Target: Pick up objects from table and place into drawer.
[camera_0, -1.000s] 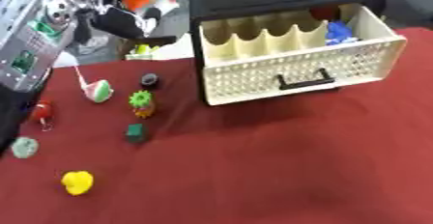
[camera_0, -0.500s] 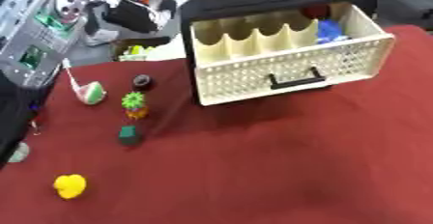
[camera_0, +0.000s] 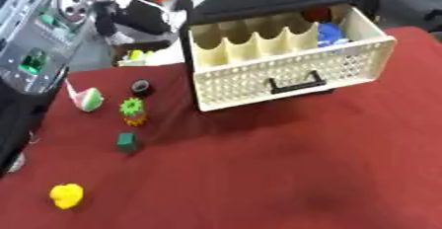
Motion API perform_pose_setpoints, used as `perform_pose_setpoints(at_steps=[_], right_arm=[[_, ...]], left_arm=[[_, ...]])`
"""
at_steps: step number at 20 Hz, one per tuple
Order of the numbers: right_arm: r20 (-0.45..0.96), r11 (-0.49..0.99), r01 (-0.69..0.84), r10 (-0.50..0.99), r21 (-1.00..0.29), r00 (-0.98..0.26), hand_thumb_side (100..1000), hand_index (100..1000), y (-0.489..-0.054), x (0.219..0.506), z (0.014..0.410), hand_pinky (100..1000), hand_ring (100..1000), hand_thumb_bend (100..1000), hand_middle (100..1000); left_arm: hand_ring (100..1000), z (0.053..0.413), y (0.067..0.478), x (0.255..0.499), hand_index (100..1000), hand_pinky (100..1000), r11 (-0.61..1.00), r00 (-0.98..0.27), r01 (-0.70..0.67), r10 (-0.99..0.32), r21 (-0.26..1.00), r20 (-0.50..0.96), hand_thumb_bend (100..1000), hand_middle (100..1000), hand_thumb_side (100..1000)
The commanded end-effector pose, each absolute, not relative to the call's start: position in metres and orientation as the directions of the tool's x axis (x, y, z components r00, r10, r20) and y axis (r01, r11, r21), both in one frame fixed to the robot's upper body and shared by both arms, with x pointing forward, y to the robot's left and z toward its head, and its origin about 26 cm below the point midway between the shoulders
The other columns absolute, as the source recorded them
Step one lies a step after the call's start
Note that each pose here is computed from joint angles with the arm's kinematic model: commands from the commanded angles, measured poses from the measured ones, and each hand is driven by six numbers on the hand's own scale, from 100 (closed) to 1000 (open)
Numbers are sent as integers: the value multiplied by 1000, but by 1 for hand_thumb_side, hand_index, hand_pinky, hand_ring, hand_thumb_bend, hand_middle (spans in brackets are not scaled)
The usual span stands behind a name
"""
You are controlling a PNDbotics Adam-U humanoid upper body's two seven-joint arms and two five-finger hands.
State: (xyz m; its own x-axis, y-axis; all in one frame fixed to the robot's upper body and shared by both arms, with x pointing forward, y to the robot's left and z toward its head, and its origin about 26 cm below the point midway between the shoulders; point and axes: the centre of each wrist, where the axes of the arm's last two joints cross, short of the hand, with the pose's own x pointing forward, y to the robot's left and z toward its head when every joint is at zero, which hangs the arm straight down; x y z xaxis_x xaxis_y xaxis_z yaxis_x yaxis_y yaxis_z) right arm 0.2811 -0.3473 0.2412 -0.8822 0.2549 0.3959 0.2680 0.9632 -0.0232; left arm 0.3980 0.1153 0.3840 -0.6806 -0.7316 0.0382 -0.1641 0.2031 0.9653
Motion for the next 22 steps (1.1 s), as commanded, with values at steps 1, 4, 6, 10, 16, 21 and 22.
perform_pose_setpoints(at_steps=[1, 4, 6, 10, 16, 21, 22], right_arm=[[373, 964, 261, 258, -44, -891, 1000, 660, -349, 280, 252, 646, 554, 100, 503], [372, 965, 258, 256, -45, -892, 1000, 660, -348, 280, 252, 646, 554, 100, 503], [371, 965, 259, 256, -44, -892, 1000, 659, -348, 280, 253, 646, 553, 100, 503], [373, 965, 260, 257, -45, -891, 1000, 658, -348, 281, 252, 647, 553, 100, 502], [377, 964, 263, 259, -42, -889, 1000, 656, -347, 281, 252, 647, 552, 100, 501], [379, 965, 260, 255, -38, -890, 1000, 656, -347, 281, 253, 646, 552, 100, 501], [380, 965, 259, 254, -38, -889, 1000, 656, -347, 281, 253, 647, 552, 100, 501]], left_arm=[[392, 394, 113, 394, 519, 278, 224, -715, -181, -698, 957, 28, 100, 320, 245], [394, 387, 112, 401, 520, 280, 224, -723, -164, -690, 961, 38, 100, 321, 245], [395, 383, 112, 406, 522, 282, 215, -720, -153, -692, 964, 40, 100, 322, 245], [400, 375, 111, 413, 527, 288, 200, -715, -140, -698, 970, 41, 100, 327, 244], [443, 369, 114, 419, 636, 343, 184, -709, -122, -704, 975, 44, 100, 386, 279], [458, 364, 116, 425, 657, 363, 199, -709, -112, -702, 974, 62, 100, 402, 318], [461, 363, 116, 426, 663, 366, 199, -709, -110, -702, 974, 63, 100, 406, 320]])
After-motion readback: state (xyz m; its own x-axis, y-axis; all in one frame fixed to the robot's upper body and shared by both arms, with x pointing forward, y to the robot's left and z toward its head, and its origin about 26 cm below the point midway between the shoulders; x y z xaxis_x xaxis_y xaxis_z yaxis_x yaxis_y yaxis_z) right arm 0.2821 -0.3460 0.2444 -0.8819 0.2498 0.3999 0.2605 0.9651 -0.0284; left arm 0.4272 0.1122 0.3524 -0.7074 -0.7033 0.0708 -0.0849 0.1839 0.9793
